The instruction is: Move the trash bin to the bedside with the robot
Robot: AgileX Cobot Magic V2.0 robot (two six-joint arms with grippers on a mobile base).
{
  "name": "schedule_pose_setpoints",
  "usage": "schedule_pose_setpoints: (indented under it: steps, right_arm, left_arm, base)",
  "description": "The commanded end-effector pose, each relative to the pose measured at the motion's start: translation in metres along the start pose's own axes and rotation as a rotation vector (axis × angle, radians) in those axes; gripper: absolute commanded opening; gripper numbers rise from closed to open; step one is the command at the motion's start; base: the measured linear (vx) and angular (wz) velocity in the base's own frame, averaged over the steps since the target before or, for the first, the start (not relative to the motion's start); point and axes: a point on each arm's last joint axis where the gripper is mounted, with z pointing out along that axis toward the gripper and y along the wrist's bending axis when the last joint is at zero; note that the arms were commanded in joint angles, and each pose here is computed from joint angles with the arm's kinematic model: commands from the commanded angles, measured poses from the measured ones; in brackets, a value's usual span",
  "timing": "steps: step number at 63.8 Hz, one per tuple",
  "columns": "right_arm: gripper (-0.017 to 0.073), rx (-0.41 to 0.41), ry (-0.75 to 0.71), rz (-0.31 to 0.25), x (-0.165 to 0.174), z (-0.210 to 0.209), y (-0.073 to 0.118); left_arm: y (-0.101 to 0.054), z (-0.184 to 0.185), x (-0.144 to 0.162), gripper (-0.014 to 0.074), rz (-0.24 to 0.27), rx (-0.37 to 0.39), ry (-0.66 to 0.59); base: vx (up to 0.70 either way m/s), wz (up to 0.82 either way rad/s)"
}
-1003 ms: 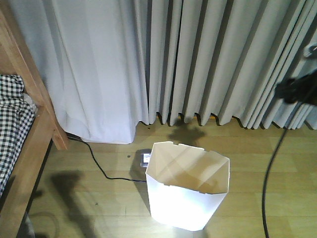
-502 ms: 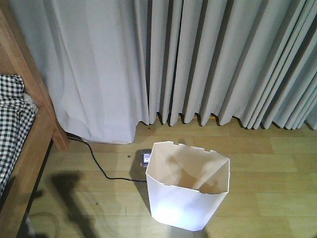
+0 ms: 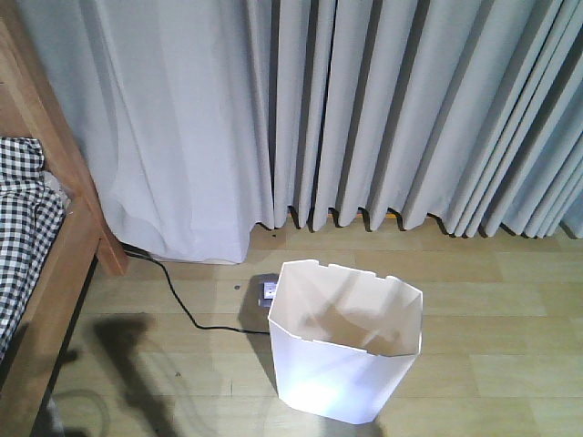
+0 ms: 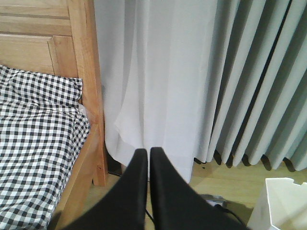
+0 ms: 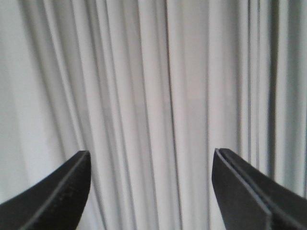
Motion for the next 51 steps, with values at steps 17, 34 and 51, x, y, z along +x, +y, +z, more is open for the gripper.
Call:
schedule_pose_setpoints:
  steps: [17, 34, 51]
  right_arm:
    - [0.0215, -0.029, -0.017, 0.002, -0.0087, 0.0005, 0.0027]
    - [-0.0010, -0.029, -0.017, 0.008, -0.0087, 0.0005, 0.0027]
    - [-0.0009, -0.029, -0.017, 0.008, -0.0087, 0.0005, 0.0027]
  left_arm:
    - [-0.0008, -0.0008, -0.0054, -0.0006, -0.006, 0.011, -0.076]
    - [-0.0008, -0.0008, -0.0054, -0.0006, -0.006, 0.011, -0.076]
    - [-0.0008, -0.0008, -0.0054, -0.0006, -0.006, 0.011, -0.076]
  base:
    - [0.00, 0.00]
    - [0.00, 0.00]
    - [0.00, 0.00]
